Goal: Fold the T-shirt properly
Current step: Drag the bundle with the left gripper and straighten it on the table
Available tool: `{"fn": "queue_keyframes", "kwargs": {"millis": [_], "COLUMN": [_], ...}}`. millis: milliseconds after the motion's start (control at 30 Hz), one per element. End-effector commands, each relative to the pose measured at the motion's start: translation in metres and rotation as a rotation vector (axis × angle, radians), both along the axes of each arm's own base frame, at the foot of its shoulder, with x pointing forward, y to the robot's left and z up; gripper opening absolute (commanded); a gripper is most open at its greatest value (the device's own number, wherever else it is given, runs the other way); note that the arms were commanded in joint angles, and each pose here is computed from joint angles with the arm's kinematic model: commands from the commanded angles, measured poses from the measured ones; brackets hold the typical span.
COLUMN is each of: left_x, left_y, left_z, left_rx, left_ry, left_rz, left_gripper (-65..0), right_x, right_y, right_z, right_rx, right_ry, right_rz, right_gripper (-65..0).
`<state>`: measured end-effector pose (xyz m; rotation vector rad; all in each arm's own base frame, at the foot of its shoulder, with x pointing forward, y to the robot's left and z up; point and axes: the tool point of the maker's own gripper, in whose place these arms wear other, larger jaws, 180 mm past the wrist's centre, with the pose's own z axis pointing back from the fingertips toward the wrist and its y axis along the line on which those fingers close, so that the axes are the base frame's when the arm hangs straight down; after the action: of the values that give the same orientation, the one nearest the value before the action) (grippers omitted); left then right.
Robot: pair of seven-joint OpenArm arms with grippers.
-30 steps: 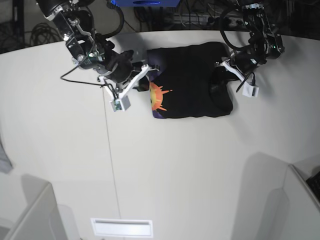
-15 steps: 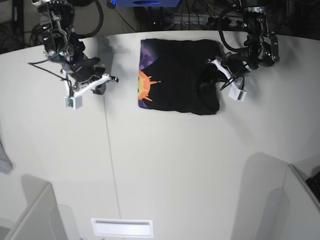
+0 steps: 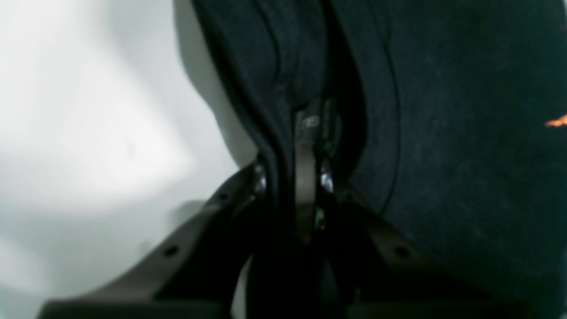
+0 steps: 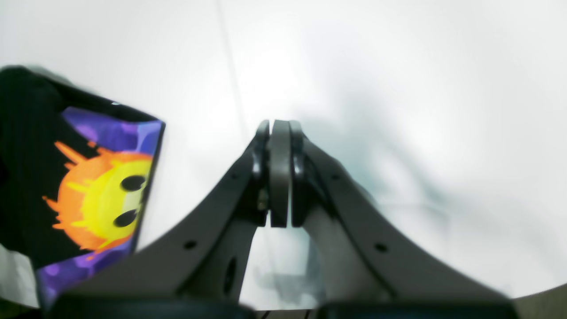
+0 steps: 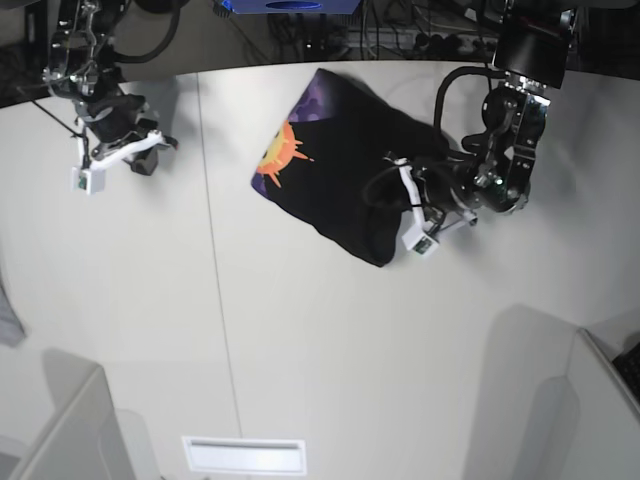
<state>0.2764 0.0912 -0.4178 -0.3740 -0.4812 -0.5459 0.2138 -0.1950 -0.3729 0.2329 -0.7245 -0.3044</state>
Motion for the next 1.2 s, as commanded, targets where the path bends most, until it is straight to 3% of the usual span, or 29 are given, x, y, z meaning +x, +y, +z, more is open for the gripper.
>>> {"fn": "queue_keyframes", "kwargs": {"millis": [0, 167, 400, 567, 767, 933, 1167], "left_x": [0.009, 0.018, 0.033, 0.041, 0.046, 0.046, 0.049], "left_y": [-0.005, -0.026, -0.055, -0.075, -0.114, -0.119, -0.126], "left_z": [0.007, 0.008, 0.021, 0.031, 0.047, 0.031, 0.02], "left_rx": [0.025, 0.17, 0.248, 0.275, 0.227, 0.273, 0.256], "left_ry": [-0.042, -0.119, -0.207, -0.253, -0.368, -0.357, -0.383], "left_rz": [-0.04, -0.211, -0.375, -0.469, -0.601, -0.688, -0.755], "left_gripper": [-65.0, -65.0, -65.0, -65.0, -65.0, -65.0, -65.0], "right_x": [0.001, -0.011, -0.021, -0.021, -0.025, -0.031, -0.04], "right_y": [-0.008, -0.031, -0.043, -0.043, -0.041, -0.053, -0.057], "right_z": [0.008, 0.007, 0.005, 0.004, 0.002, 0.002, -0.001], "right_rx": [-0.013, -0.042, -0.058, -0.055, -0.022, -0.024, -0.018], "right_ry": [-0.031, -0.013, 0.002, 0.002, -0.002, -0.001, 0.012], "right_rz": [-0.017, -0.079, -0.113, -0.116, -0.17, -0.229, -0.268], "right_gripper": [-65.0, -65.0, -65.0, -65.0, -65.0, -65.0, -65.0]}}
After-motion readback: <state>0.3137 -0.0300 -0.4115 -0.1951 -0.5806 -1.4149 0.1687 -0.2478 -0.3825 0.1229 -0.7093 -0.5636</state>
